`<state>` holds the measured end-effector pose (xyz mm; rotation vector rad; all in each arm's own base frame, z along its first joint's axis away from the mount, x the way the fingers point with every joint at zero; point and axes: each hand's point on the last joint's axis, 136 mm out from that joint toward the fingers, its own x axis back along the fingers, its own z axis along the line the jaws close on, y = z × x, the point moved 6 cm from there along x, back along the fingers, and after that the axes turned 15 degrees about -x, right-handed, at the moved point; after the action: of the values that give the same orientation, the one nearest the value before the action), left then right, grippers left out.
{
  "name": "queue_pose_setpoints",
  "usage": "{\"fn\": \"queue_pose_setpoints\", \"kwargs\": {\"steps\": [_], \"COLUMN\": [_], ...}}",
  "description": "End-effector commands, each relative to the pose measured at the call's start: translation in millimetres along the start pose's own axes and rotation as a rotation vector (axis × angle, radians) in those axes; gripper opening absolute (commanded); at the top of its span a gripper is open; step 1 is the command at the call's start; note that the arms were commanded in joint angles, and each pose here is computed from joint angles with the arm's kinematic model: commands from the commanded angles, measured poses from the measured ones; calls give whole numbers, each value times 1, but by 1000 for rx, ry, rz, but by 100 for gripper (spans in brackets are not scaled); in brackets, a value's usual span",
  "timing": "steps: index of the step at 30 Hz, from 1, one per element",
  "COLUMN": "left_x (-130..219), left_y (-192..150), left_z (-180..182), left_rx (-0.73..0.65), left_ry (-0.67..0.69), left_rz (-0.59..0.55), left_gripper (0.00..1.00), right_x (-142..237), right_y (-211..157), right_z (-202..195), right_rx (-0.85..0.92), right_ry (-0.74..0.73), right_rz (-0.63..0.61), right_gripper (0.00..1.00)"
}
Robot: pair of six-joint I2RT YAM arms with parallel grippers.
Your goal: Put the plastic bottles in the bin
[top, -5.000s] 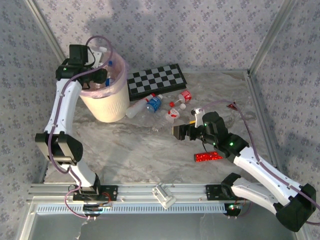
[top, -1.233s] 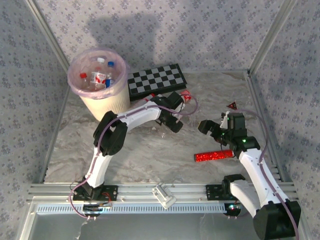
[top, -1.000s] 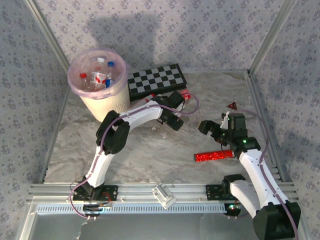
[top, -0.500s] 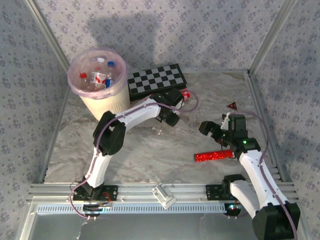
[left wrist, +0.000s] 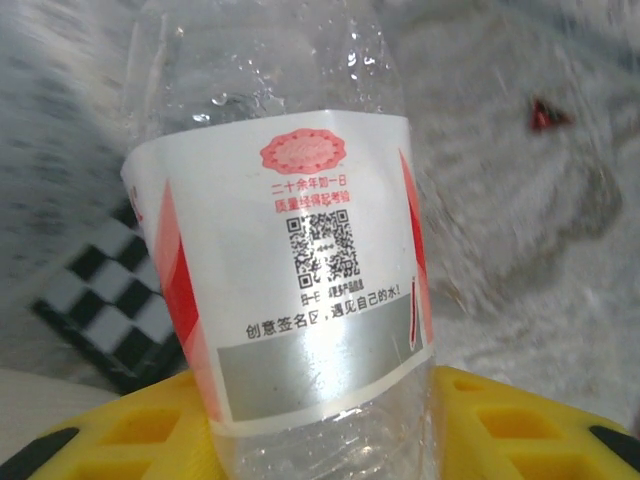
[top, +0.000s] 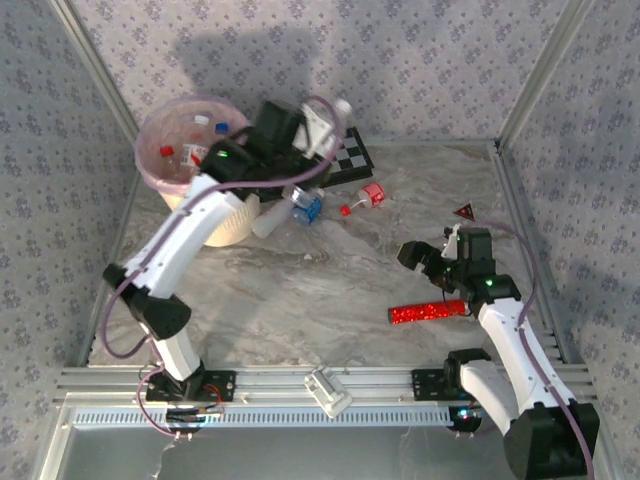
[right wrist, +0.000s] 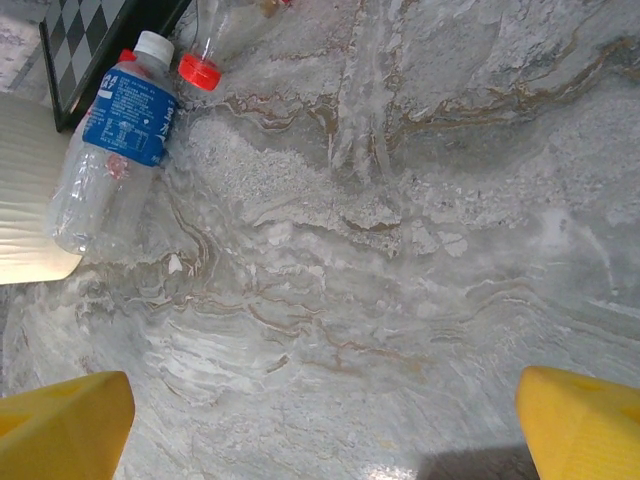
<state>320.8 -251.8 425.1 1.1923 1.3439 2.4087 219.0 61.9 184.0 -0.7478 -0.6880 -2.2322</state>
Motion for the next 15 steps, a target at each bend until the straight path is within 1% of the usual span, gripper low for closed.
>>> {"fn": "queue_pose_setpoints", "kwargs": {"steps": [1,4,6,8,11,13,15], "left_x": [42,73,87,94,88,78,64], "left_y": [0,-3,-11,-25,-52,-68,-82], "left_z": [32,74,103,133,167,180,185], "left_rx": [25,73,110,146,184,196,206], "left_ry": [29,138,221,298,364,364,341], "left_rz": [-43,-93,-90,-59,27,76,112], "left_gripper": [26,26,24,22,19,17,16], "right_x": [-3,-4,-4,-5,-6,-6,-6], "right_y": [0,1,1,2,2,2,2], "right_z": [1,0,0,-1,-1,-1,-2], "right_rx": [4,8,10,11,9,11,10], "right_ry": [20,14,13,11,9,11,11], "right_rz": [14,11,13,15,17,17,15], "right_gripper": [100,100,100,100,100,100,100]}}
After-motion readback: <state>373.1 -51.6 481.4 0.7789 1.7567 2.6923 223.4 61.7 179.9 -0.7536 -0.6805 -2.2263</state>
